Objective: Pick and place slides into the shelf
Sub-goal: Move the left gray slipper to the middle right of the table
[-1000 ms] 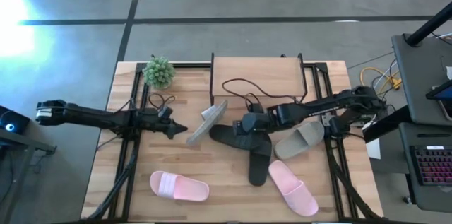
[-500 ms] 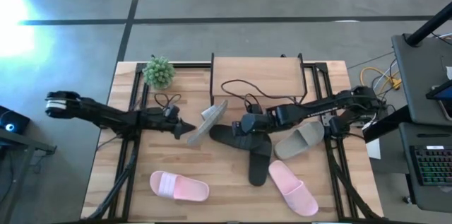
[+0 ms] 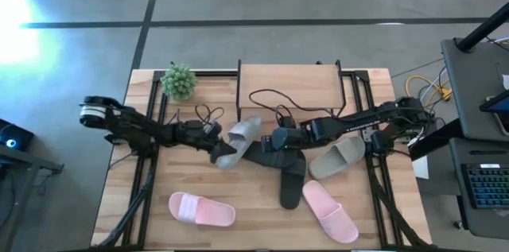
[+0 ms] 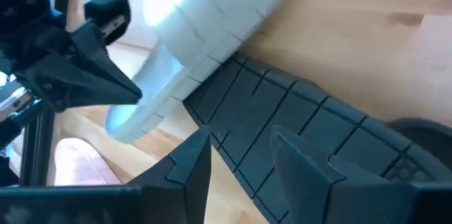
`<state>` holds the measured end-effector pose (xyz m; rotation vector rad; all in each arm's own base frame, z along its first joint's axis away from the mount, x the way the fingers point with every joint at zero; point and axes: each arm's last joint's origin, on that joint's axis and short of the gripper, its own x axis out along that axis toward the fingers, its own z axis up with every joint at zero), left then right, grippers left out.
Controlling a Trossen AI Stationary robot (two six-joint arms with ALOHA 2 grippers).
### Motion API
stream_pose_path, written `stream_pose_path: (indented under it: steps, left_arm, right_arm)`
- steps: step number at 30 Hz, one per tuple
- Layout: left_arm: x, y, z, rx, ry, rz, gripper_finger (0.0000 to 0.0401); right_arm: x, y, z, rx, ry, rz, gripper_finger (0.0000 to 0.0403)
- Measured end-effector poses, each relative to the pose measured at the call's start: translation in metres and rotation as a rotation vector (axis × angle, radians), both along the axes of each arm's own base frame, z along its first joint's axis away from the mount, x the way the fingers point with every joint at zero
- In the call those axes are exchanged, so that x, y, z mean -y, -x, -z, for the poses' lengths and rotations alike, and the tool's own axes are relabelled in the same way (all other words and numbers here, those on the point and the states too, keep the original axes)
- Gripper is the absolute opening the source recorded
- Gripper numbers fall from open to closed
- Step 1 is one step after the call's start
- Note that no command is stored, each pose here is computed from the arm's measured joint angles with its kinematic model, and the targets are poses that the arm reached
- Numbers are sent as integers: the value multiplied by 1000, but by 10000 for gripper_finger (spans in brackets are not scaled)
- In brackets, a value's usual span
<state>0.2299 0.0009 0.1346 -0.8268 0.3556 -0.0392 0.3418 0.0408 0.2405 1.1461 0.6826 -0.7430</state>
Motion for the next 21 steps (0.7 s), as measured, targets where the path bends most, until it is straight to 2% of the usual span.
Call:
stream_pose_path:
  steps: [8, 12, 16, 18, 21]
  left_arm:
    - [8, -27, 2, -17, 2, 30, 2]
    - [13, -29, -17, 81, 2, 46, 2]
    - [17, -19, -40, 124, -3, 47, 2]
    - [19, -10, -46, 78, -17, 33, 2]
    - [21, 7, -46, -71, -76, -6, 2]
  right_arm:
    - [-1, -4, -3, 8, 125, -200, 154]
    - [-10, -11, -10, 78, 320, -446, 161]
    - [-15, -13, -12, 80, 480, -615, 161]
    - [-14, -13, -10, 54, 525, -632, 162]
    - [-12, -16, -5, 10, 604, -628, 162]
